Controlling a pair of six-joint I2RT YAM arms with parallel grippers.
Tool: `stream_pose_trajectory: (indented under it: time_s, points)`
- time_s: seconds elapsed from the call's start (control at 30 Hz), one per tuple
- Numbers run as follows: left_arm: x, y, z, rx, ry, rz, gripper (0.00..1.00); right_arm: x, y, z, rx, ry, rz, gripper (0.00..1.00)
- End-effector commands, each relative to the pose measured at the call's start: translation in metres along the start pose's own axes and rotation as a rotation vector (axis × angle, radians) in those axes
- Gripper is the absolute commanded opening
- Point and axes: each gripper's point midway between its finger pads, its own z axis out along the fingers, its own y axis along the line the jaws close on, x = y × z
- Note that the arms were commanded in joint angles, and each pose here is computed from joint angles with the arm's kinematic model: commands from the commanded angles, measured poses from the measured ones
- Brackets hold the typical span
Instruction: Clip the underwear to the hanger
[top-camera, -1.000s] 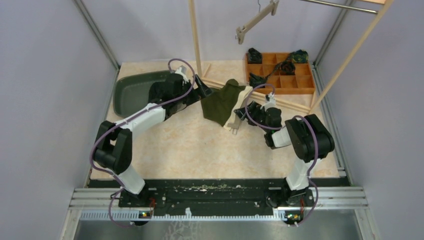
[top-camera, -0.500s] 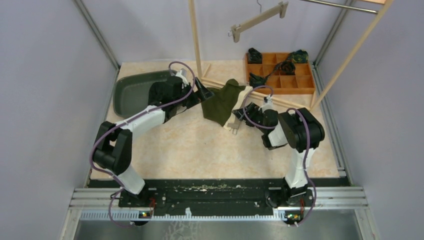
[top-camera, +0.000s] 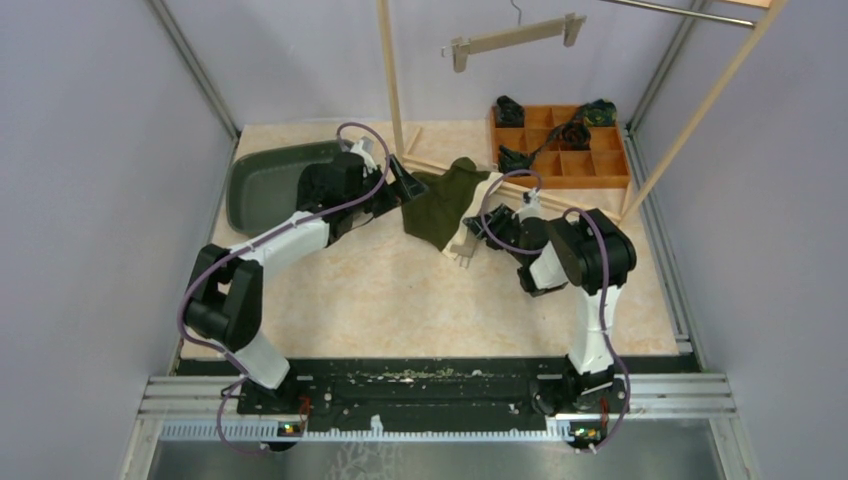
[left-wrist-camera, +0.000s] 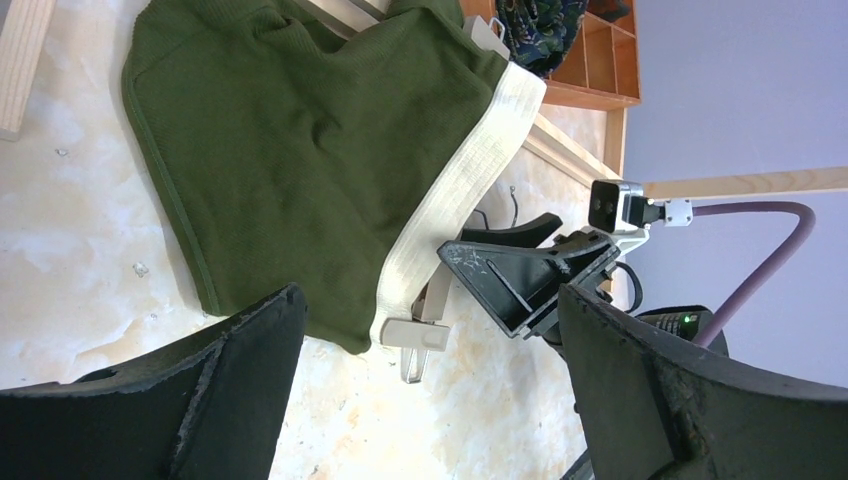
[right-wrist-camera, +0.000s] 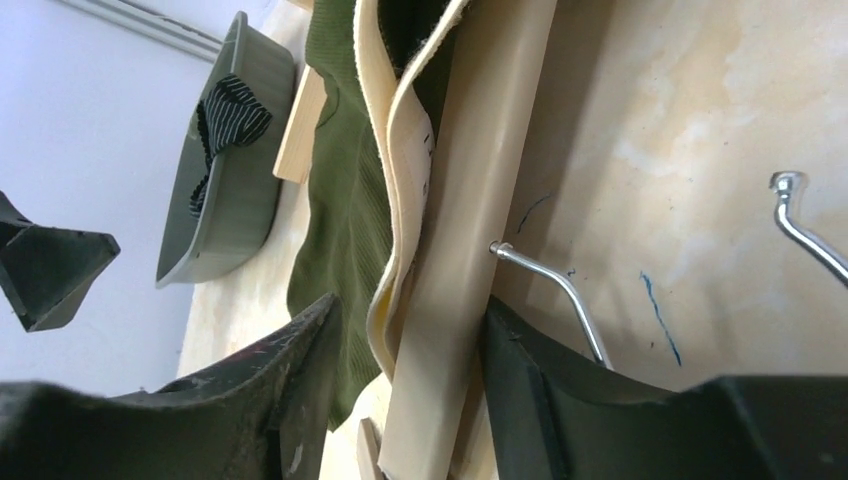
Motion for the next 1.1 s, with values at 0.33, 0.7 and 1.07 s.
stream_pose_trajectory:
  time_s: [0.33, 0.7, 1.07]
  points:
    - [-0.009, -0.009, -0.008, 0.027, -0.026, 0.016, 0.99, -0.019, 0.021, 0.005, -0.074, -0.087, -0.073, 0.05]
    - [-0.019, -0.015, -0.013, 0.036, -0.059, 0.044, 0.99, -0.033, 0.059, -0.005, -0.237, -0.143, -0.144, 0.00]
    - [-0.049, -0.035, -0.025, 0.097, -0.171, 0.069, 0.99, -0.034, 0.097, -0.038, -0.350, -0.131, -0.186, 0.00]
